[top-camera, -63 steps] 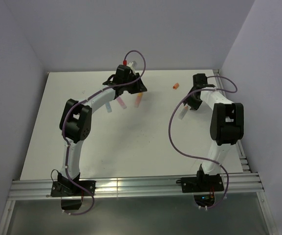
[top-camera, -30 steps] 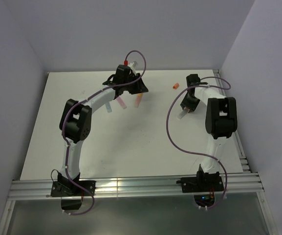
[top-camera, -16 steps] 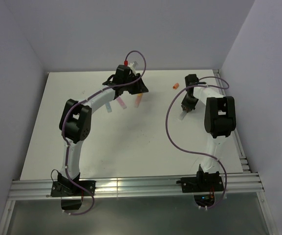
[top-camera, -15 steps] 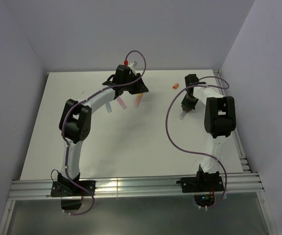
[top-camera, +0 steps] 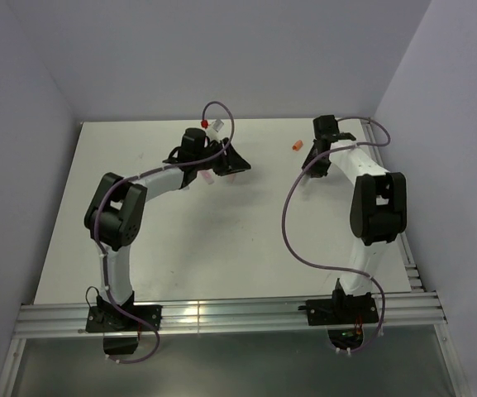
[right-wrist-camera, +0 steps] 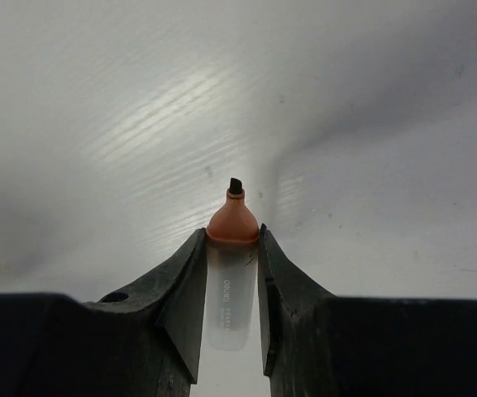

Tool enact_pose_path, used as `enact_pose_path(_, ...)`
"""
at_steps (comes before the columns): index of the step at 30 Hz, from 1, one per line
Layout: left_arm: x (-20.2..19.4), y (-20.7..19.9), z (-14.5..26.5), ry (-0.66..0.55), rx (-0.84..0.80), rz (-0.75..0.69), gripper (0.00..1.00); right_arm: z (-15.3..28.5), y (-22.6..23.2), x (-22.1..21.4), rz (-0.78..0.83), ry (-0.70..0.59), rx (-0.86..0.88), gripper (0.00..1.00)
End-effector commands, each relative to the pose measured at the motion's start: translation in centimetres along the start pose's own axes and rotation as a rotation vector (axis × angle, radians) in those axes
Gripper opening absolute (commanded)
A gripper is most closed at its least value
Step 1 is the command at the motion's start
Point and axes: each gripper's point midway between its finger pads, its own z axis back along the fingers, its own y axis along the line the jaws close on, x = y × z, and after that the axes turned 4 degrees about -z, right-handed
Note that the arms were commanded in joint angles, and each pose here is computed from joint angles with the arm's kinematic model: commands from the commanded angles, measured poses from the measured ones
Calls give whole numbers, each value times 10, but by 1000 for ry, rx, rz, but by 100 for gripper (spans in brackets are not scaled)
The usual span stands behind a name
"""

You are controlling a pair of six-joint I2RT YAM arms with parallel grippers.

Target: Insert the pens into the pen caps

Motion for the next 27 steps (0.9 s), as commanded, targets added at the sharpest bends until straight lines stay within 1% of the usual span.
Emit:
enact_pose_path(1,25,-53,21,-106,-195,-62,46,48,43,22,2,-103,160,0)
enact_pose_path(2,27,-58,22,-120,-221,-57,47,58,51,23,7,-115,184,0)
enact_pose_path(5,19,-58,22,-103,-257,-26,48,77,77,17,40,-128,242,0)
enact_pose_path(7,15,-61,23,-92,-289,-32,49,89,97,7,68,-129,284,0)
enact_pose_path(14,2,-65,26,-77,-301,-56,50,115,149,-8,141,-141,366,0)
enact_pose_path(21,-5,-66,25,-64,-302,-52,50,128,176,-21,185,-147,390,0)
enact_pose_path(27,-4,-70,28,-71,-307,-57,50,128,184,-28,205,-143,388,0)
